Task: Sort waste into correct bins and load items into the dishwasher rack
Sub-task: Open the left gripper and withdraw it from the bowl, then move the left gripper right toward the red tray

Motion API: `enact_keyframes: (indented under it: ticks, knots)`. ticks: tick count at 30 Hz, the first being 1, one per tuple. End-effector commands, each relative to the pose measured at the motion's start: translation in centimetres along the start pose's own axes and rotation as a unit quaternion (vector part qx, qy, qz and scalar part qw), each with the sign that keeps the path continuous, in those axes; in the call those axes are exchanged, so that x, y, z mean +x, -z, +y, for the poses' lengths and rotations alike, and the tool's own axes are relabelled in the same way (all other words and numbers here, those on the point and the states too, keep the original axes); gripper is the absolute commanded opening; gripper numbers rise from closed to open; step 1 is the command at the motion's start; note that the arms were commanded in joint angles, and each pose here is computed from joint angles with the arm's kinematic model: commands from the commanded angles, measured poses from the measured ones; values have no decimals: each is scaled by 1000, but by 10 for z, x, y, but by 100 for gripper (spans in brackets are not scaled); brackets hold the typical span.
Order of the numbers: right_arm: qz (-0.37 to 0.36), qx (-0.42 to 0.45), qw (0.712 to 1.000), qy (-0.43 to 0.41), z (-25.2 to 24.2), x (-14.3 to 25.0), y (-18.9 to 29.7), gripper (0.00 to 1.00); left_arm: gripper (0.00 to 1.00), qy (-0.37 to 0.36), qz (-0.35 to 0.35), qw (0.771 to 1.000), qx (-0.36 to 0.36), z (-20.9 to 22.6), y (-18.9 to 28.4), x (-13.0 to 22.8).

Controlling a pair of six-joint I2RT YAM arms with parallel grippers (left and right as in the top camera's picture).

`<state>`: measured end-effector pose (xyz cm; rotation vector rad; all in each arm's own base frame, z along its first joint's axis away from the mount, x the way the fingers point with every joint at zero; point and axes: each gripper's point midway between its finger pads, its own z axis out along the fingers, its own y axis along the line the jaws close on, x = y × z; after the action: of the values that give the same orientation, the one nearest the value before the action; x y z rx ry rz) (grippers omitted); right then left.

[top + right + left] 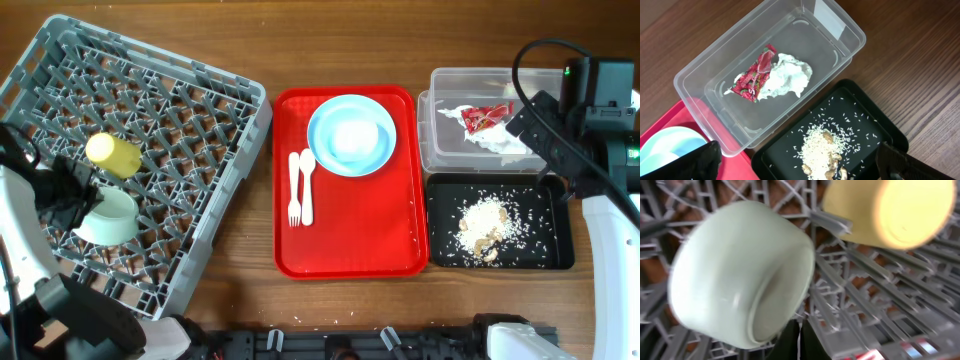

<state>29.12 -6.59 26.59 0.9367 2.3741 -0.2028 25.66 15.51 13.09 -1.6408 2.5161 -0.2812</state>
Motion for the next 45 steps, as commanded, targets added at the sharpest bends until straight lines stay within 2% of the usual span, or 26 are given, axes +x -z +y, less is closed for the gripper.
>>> enact_keyframes:
  ticks: [1, 10, 13, 19, 21, 23, 25, 27, 28, 29, 31, 32, 33, 34, 38, 41, 43, 44, 45]
  knots:
    - [-8, 12, 1000, -2, -4, -4, 0, 100, 4, 21, -12, 999, -45, 15, -3, -1]
    - [-8, 12, 1000, -2, -4, -4, 0, 100, 4, 28, 7, 996, -83, 34, -16, 11]
    - [-8, 12, 1000, -2, -4, -4, 0, 100, 4, 72, 7, 990, -124, 53, -25, 18]
    - [-8, 12, 1000, -2, -4, -4, 0, 100, 4, 74, 15, 990, -121, 53, -14, 25]
    - [-8, 12, 1000, -2, -4, -4, 0, 100, 4, 73, 33, 993, -87, 41, -2, 37]
    - [-8, 12, 1000, -2, -4, -4, 0, 100, 4, -4, 72, 997, 29, 2, 11, 58]
    - [-8, 12, 1000, -2, -4, -4, 0, 100, 4, -106, 96, 979, 142, -38, 30, 86]
    - [-8, 12, 1000, -2, -4, -4, 0, 100, 4, -177, 95, 963, 178, -56, 40, 104]
    - [-8, 12, 1000, -2, -4, -4, 0, 100, 10, -218, 91, 955, 181, -63, 43, 116]
    - [-8, 12, 1000, -2, -4, -4, 0, 100, 33, -259, 96, 944, 180, -72, 42, 131]
    - [-8, 12, 1000, -2, -4, -4, 0, 100, 66, -299, 99, 934, 170, -80, 37, 145]
    - [-8, 12, 1000, -2, -4, -4, 0, 100, 90, -333, 96, 924, 162, -88, 30, 154]
    - [-8, 12, 1000, -2, -4, -4, 0, 100, 97, -362, 93, 915, 151, -93, 23, 163]
    - [-8, 12, 1000, -2, -4, -4, 0, 100, 100, -392, 88, 907, 128, -96, 15, 171]
    - [-8, 12, 1000, -2, -4, -4, 0, 100, 100, -452, 55, 887, 74, -105, -5, 177]
    - [-8, 12, 1000, -2, -4, -4, 0, 100, 75, -478, 54, 873, 78, -117, -12, 187]
    - [-8, 12, 1000, -2, -4, -4, 0, 100, 55, -485, 39, 873, 45, -112, -19, 181]
    - [-8, 12, 1000, -2, -4, -4, 0, 100, 35, -487, 28, 873, 22, -109, -24, 174]
    - [-8, 12, 1000, -2, -4, -4, 0, 100, 32, -487, 25, 873, 13, -108, -27, 171]
